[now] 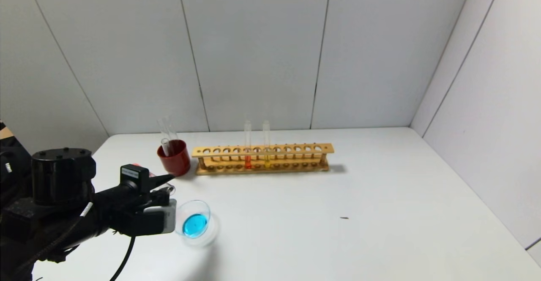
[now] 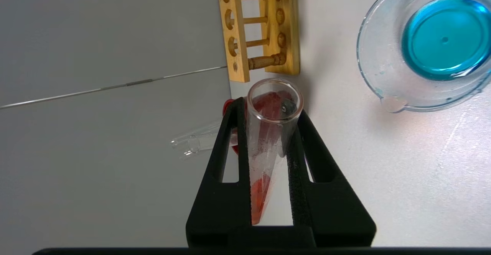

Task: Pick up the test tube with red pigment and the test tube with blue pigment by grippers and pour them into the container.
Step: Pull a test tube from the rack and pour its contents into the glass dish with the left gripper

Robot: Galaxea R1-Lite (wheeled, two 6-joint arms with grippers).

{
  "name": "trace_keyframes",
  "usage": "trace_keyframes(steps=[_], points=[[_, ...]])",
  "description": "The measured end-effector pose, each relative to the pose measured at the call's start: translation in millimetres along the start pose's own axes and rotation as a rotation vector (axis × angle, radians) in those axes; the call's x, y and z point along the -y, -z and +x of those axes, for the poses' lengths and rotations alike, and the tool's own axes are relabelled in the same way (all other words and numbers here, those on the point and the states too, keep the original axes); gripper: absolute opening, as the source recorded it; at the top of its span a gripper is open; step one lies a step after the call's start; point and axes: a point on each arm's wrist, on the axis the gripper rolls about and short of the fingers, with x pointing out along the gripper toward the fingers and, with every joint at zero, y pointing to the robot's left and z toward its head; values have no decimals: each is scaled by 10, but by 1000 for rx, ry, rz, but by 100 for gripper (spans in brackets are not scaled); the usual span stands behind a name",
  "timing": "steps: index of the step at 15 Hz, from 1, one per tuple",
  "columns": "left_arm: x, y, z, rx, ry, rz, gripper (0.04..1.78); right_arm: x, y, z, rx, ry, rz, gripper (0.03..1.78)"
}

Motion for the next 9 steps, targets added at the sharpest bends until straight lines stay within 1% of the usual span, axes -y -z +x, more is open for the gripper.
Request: trace_keyframes(steps=[5,7,9], points=[[-92,51,235,3,-41,106,32,0,0,0,0,0,0,175],[-67,57,268,7,-28,127,32,0,0,0,0,0,0,175],[-38,60,270,41,-17,158,32,0,0,0,0,0,0,175]])
